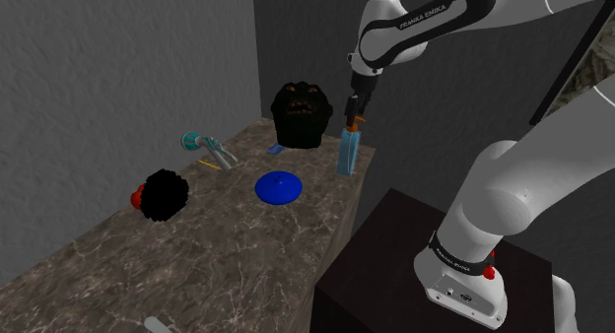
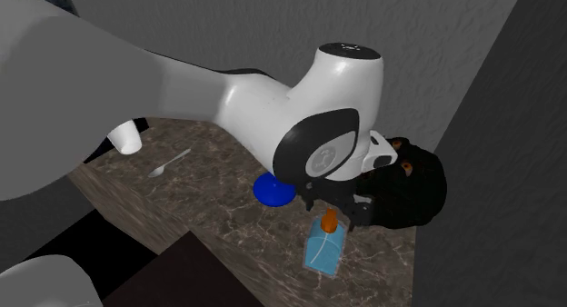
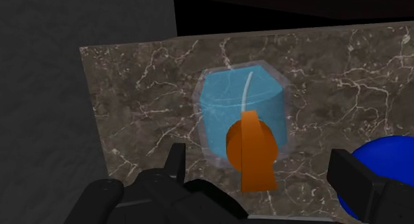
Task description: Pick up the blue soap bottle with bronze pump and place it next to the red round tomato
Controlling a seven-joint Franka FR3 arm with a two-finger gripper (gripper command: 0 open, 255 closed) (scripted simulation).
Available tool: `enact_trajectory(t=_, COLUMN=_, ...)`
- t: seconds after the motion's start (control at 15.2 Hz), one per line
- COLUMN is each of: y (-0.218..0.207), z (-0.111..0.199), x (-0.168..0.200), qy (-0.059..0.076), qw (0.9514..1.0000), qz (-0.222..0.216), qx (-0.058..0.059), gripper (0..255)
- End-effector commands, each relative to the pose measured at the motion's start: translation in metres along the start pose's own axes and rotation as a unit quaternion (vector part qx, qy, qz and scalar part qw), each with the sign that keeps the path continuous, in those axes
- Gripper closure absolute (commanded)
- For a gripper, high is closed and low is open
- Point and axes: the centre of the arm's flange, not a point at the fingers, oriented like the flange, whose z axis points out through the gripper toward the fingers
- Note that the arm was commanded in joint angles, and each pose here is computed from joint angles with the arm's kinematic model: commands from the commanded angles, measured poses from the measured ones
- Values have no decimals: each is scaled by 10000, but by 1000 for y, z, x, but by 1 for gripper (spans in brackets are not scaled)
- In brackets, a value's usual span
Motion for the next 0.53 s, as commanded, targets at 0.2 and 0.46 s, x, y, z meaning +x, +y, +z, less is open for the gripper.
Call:
enact_trajectory(t=0.2, y=-1, z=25, x=1, qy=3, qw=10000, qz=-2, qx=-1, gripper=0)
enact_trajectory(t=0.46, y=-1, z=25, x=1, qy=3, qw=10000, qz=-2, qx=-1, gripper=0)
